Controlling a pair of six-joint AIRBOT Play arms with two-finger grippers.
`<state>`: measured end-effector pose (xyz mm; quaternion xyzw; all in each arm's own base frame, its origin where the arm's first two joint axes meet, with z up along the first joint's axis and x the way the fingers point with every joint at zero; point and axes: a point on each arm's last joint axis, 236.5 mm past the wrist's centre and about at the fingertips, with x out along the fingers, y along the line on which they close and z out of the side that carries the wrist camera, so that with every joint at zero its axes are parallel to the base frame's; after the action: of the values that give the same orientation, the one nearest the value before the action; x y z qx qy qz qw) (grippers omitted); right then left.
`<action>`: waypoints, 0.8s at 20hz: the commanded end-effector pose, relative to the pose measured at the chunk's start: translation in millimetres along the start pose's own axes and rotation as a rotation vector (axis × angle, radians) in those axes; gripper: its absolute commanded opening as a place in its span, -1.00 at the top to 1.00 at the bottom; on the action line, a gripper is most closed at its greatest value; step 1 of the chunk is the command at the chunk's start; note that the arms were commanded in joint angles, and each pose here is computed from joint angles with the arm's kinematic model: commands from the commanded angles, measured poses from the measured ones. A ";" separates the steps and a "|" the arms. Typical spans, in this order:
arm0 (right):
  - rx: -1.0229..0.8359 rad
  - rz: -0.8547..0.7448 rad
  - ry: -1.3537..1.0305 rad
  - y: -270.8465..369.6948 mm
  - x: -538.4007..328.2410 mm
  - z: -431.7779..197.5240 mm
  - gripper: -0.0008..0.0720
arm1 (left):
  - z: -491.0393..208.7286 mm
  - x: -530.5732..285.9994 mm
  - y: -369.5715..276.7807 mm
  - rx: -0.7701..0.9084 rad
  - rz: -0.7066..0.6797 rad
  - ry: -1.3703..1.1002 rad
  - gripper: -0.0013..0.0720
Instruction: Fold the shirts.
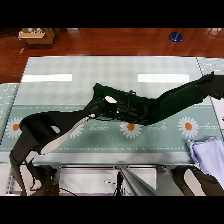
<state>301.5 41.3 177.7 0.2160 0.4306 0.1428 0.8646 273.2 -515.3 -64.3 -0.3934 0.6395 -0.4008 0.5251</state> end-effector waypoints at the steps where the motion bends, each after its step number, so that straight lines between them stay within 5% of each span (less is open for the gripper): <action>1: -0.004 0.002 0.005 0.7 -0.2 -1.3 0.91 | 20.0 -27.4 -32.8 0.108 -0.069 -0.036 0.90; 8: -0.126 0.070 -0.001 42.7 18.8 -1.4 0.91 | 68.7 -245.8 -129.3 0.544 0.036 -0.288 0.90; 16: -0.200 0.210 0.105 123.0 109.6 -26.1 0.91 | 20.6 -424.9 -173.0 0.726 0.165 -0.508 0.90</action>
<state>327.4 160.3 163.9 0.1656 0.4314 0.2615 0.8474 387.7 -229.9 224.2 -0.2526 0.3482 -0.4612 0.7760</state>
